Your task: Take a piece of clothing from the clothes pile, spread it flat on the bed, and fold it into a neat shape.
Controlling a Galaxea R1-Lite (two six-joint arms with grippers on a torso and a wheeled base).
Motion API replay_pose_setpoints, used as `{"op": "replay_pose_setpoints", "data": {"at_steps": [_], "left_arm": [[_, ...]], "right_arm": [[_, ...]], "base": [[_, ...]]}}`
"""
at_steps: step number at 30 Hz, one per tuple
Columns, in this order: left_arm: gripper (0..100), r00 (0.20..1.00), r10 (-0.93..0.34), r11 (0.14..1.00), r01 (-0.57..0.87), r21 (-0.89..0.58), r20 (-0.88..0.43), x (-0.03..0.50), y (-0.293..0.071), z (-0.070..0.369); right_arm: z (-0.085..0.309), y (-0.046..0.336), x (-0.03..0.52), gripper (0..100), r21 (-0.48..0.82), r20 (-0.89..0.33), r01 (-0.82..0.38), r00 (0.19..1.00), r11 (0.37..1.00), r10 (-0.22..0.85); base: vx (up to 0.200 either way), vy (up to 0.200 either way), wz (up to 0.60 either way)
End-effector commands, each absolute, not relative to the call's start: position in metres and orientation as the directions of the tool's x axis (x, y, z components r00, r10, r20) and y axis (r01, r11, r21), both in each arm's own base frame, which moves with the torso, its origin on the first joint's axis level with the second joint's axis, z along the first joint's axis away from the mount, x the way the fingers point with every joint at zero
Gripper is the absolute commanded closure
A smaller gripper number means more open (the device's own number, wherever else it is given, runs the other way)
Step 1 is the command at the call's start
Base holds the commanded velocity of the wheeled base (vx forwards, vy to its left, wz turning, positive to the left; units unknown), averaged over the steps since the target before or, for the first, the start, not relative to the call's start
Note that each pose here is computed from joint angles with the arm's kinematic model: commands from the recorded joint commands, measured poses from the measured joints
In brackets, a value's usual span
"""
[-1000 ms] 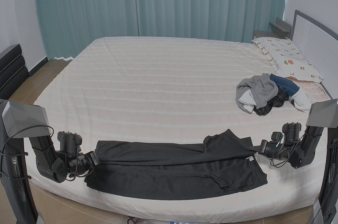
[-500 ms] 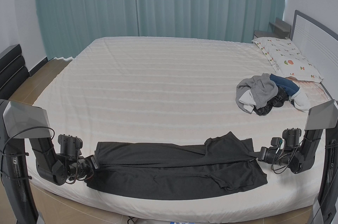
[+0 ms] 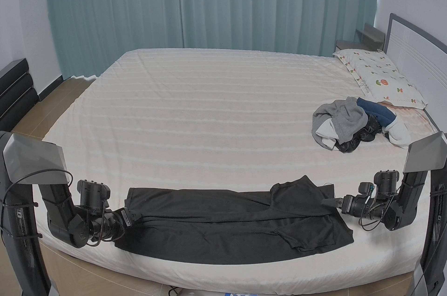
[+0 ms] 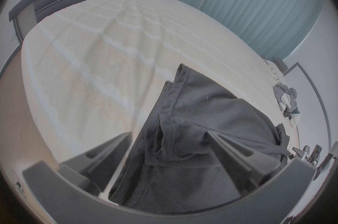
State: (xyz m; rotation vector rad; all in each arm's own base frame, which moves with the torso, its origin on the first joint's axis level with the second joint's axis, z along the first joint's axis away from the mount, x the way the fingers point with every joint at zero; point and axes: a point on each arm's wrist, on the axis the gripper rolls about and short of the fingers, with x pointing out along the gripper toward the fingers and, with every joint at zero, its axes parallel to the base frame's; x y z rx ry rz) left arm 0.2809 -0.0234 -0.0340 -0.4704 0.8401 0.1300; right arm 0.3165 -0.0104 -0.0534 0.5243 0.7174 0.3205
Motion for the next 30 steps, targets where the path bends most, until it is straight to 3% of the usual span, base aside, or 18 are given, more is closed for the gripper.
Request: {"op": "replay_pose_setpoints", "data": {"at_steps": [1, 6, 10, 15, 17, 30], "left_arm": [[0, 0.690, -0.069, 0.886, -0.290, -0.362, -0.721, 0.281, -0.021, -0.027], [0, 0.758, -0.054, 0.865, -0.291, -0.410, -0.651, 0.286, -0.010, -0.002], [0, 0.796, -0.039, 0.851, -0.290, -0.438, -0.604, 0.291, -0.002, 0.012], [0, 0.841, -0.049, 0.771, -0.311, -0.556, -0.538, 0.314, -0.001, 0.024], [0, 0.831, -0.080, 0.745, -0.317, -0.586, -0.551, 0.327, -0.001, 0.026], [0, 0.679, -0.156, 0.732, -0.408, -0.545, -0.717, 0.377, -0.004, -0.002]], "right_arm": [[-0.039, -0.017, 0.319, 0, 0.564, -0.493, -0.104, 0.753, 0.819, 0.435], [-0.021, -0.022, 0.324, 0, 0.657, -0.434, -0.064, 0.782, 0.751, 0.447], [-0.022, -0.019, 0.330, 0, 0.679, -0.425, -0.055, 0.783, 0.732, 0.453], [-0.021, -0.010, 0.342, 0, 0.729, -0.411, -0.028, 0.782, 0.684, 0.468], [-0.020, -0.005, 0.346, 0, 0.764, -0.401, -0.001, 0.783, 0.645, 0.476], [-0.034, -0.005, 0.351, 0, 0.774, -0.427, 0.033, 0.765, 0.633, 0.482]], "base": [[0.000, 0.000, 0.00], [0.000, 0.000, 0.00], [0.000, 0.000, 0.00], [0.000, 0.000, 0.00], [0.000, 0.000, 0.00], [0.000, 0.000, 0.00]]}}
